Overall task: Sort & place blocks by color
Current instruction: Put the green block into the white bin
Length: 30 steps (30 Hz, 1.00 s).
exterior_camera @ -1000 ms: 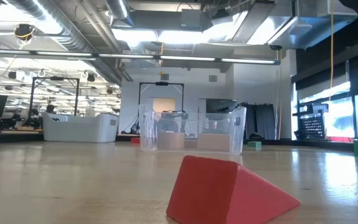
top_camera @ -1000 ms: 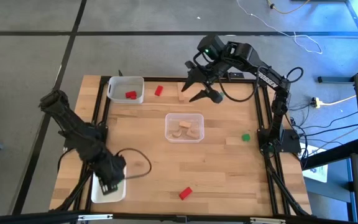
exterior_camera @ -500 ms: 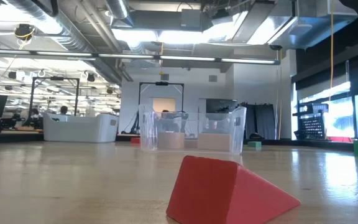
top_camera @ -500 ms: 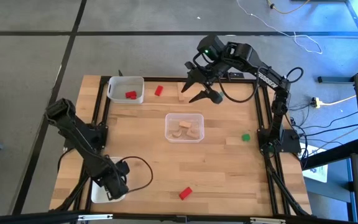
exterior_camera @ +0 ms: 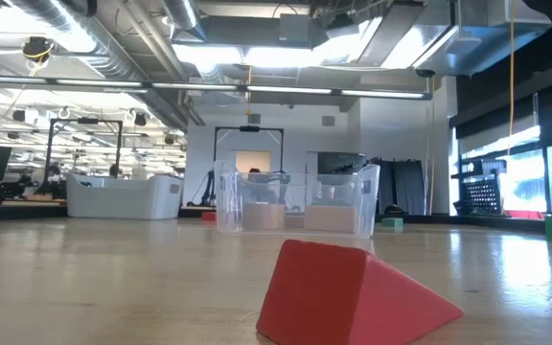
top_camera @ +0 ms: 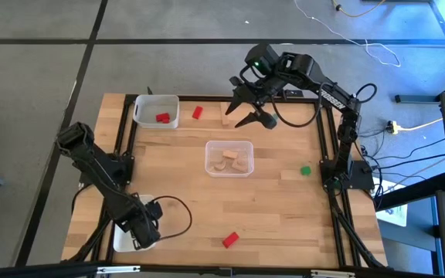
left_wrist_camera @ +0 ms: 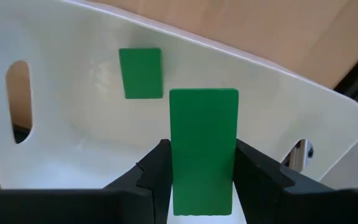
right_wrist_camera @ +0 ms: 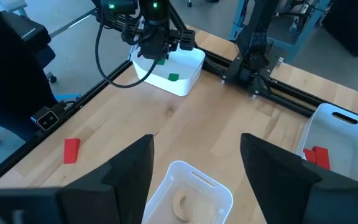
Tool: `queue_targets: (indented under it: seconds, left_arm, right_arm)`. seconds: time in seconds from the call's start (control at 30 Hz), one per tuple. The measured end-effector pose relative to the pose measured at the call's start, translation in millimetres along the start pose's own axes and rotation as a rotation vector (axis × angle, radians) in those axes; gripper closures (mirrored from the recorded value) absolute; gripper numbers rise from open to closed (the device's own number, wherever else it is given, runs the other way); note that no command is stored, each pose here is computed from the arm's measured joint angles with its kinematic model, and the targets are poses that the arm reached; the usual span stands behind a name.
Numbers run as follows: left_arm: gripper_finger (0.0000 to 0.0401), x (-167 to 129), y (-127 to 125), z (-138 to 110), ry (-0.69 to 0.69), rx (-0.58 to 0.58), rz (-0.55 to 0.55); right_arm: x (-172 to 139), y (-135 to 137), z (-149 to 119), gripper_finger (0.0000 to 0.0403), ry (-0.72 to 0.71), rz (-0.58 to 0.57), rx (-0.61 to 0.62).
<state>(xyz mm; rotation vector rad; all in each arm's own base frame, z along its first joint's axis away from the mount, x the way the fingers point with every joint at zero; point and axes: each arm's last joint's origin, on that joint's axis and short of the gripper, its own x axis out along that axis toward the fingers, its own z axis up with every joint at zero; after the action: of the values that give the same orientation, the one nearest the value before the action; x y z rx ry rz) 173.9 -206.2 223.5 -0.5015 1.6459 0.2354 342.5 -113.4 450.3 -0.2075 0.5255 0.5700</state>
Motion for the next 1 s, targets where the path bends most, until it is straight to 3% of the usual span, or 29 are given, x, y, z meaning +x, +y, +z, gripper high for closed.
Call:
queue_targets:
  seconds: [0.27,0.57,0.8,1.0]
  left_arm:
    - [0.025,3.1,-1.3,1.3,-0.008,-0.01,0.01]
    - [0.0245,23.4,-11.2,3.2,0.163,0.028,0.004]
    - [0.0275,25.6,-12.9,7.2,0.136,0.04,-0.003]
    - [0.0252,25.5,-12.5,8.4,0.122,0.029,0.001]
  right_arm:
    - [-0.1,-0.1,-0.1,0.0163,0.0,0.0,0.001]
    - [-0.1,0.0,0.0,0.0163,0.0,0.0,0.001]
    - [-0.1,0.0,-0.1,0.0163,0.0,0.0,0.001]
    - [-0.2,0.0,0.0,0.0163,0.0,0.0,0.001]
